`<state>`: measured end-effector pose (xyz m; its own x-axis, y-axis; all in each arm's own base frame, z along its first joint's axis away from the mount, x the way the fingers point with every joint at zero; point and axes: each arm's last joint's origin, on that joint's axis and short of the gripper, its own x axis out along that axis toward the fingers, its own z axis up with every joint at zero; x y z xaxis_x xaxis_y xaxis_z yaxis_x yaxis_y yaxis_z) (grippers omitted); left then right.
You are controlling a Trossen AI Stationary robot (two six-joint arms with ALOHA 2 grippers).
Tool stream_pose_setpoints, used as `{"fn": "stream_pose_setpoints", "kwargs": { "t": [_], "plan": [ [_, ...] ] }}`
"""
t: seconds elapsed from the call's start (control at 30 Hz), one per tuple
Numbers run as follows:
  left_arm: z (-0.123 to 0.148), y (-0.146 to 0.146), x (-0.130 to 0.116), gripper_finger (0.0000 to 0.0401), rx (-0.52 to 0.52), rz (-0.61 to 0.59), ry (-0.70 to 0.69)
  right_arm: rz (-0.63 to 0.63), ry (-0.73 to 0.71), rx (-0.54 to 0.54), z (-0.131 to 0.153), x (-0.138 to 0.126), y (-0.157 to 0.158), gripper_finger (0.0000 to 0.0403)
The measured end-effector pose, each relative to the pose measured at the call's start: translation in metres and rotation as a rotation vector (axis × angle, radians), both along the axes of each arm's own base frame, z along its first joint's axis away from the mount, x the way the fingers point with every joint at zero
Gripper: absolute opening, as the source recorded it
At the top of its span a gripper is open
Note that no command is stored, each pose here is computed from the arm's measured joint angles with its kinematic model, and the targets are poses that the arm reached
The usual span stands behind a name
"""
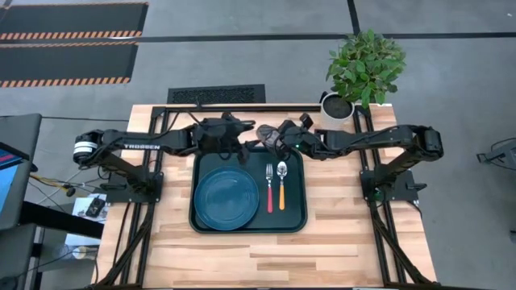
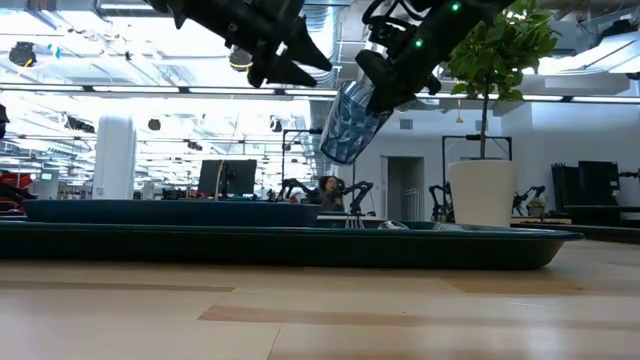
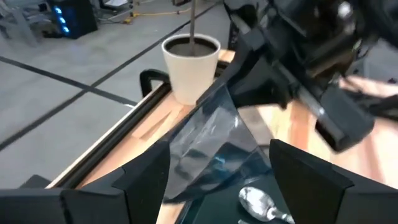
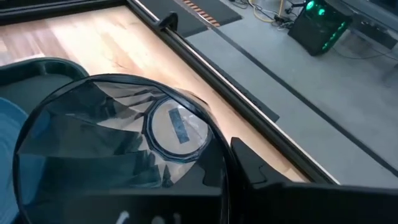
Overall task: Pick and place plate/cup/fork/spoon on tray
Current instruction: Put the dark blue cup on the black serving tray
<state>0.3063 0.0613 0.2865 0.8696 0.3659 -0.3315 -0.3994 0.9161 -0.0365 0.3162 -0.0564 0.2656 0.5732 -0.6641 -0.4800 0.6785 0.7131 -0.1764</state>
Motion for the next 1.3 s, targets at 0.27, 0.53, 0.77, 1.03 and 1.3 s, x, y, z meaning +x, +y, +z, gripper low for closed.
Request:
{"fn": "stream_pose_setpoints", "kwargs": {
  "t": [0.27, 0.53, 0.77, 1.03, 1.3],
  "plan": [
    [0.013, 0.009, 0.001, 0.0262, -0.053, 0.01, -0.05, 0.002, -0.01, -0.006, 0.001, 0.001, 0.0, 0.0019],
    [0.012, 0.017, 0.012, 0.0262, -0.098, 0.036, 0.034, 0.003, -0.015, -0.006, 0.001, 0.001, -0.001, 0.0026],
    [0.018, 0.023, 0.038, 0.0262, -0.133, 0.028, 0.107, 0.005, -0.012, -0.006, 0.0, 0.001, 0.0, 0.0021],
    [0.011, 0.028, 0.05, 0.0249, -0.166, 0.058, 0.24, 0.016, 0.005, -0.017, -0.001, 0.001, 0.0, 0.0026],
    [0.01, 0.027, 0.05, 0.0127, -0.164, 0.054, 0.243, 0.046, 0.011, -0.029, 0.0, 0.002, 0.004, 0.0028]
  ]
}}
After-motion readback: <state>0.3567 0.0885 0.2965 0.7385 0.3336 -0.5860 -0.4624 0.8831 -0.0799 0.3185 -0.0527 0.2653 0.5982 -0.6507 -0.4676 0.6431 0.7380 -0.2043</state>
